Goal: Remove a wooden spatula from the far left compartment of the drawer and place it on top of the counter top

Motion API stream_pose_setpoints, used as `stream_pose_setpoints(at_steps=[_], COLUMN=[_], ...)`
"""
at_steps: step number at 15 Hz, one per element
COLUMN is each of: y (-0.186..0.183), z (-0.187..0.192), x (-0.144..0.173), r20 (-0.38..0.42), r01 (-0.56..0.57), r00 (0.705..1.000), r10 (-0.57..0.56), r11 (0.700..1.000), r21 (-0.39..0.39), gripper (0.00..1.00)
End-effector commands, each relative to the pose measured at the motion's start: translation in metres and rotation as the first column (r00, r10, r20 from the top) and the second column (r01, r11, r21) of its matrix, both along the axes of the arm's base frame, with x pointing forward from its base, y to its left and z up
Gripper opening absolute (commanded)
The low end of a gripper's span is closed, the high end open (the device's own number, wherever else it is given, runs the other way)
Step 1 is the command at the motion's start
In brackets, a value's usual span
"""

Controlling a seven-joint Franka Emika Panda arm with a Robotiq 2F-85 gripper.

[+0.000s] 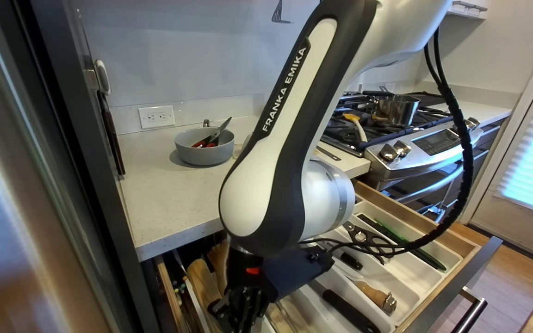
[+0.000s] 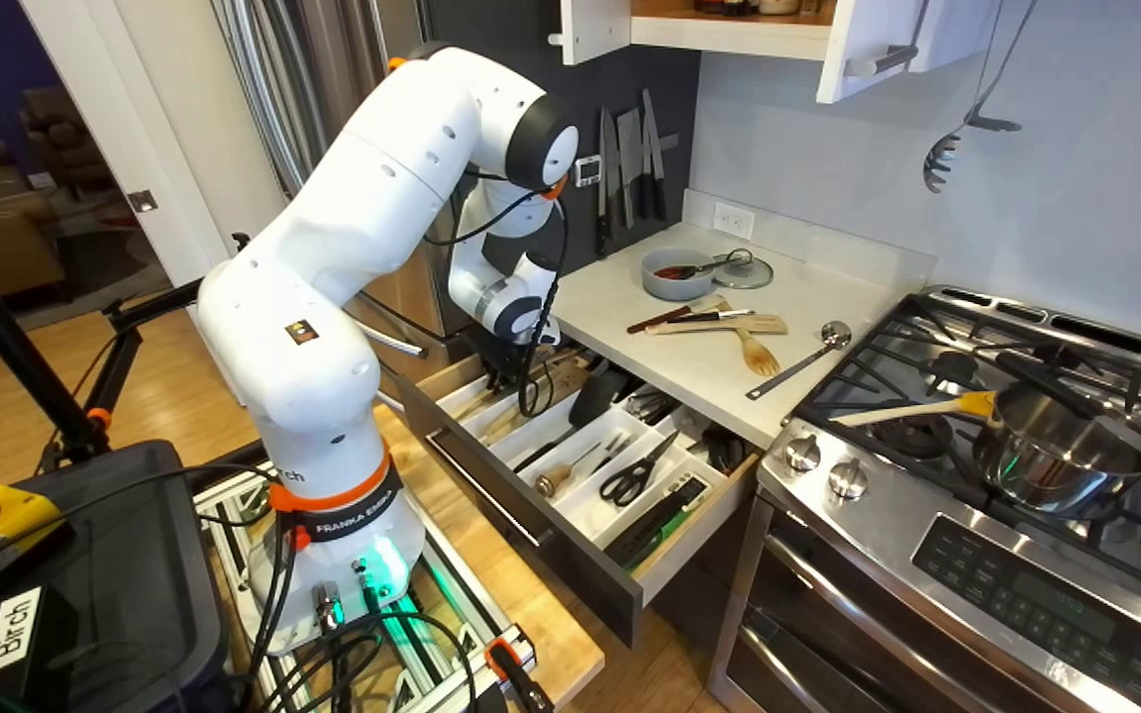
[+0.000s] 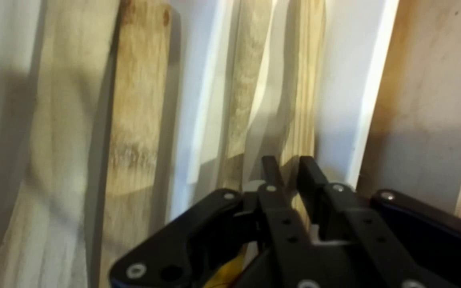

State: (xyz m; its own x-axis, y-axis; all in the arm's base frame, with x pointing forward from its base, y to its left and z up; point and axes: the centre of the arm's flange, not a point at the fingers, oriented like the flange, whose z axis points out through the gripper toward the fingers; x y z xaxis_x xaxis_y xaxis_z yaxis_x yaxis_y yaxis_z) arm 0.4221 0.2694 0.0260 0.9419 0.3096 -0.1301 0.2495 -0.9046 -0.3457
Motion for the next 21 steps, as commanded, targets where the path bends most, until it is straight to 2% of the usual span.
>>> stream_pose_setpoints(at_steps=[1,5,7,9,11,15,18,21], y=[-0.011,-0.023,-0.041,-0.06,-0.075,-0.084,-0.092,-0.097], z=[0.014,0.038,0.042,0.048,0.056,0.057,0.056,0.051], x=[-0.012,-0.022,-0.022,-0.017,-0.006,0.009,0.006,-0.021], r20=[0.054,0.14,0.142,0.124,0.095,-0.01,-0.107,-0.177], r01=[0.024,0.053,0.085,0.123,0.177,0.217,0.203,0.157], r00=[0.998,0.989,0.986,0.983,0.976,0.974,0.979,0.981], r10=[-0.025,-0.055,-0.089,-0.132,-0.195,-0.225,-0.175,-0.08], r11=[1.0,0.998,0.996,0.989,0.97,0.927,0.896,0.864], r21=[0.011,0.019,0.031,0.079,0.165,0.304,0.394,0.479], gripper=[0.02,0.01,0.01,0.01,0.01,0.01,0.01,0.01])
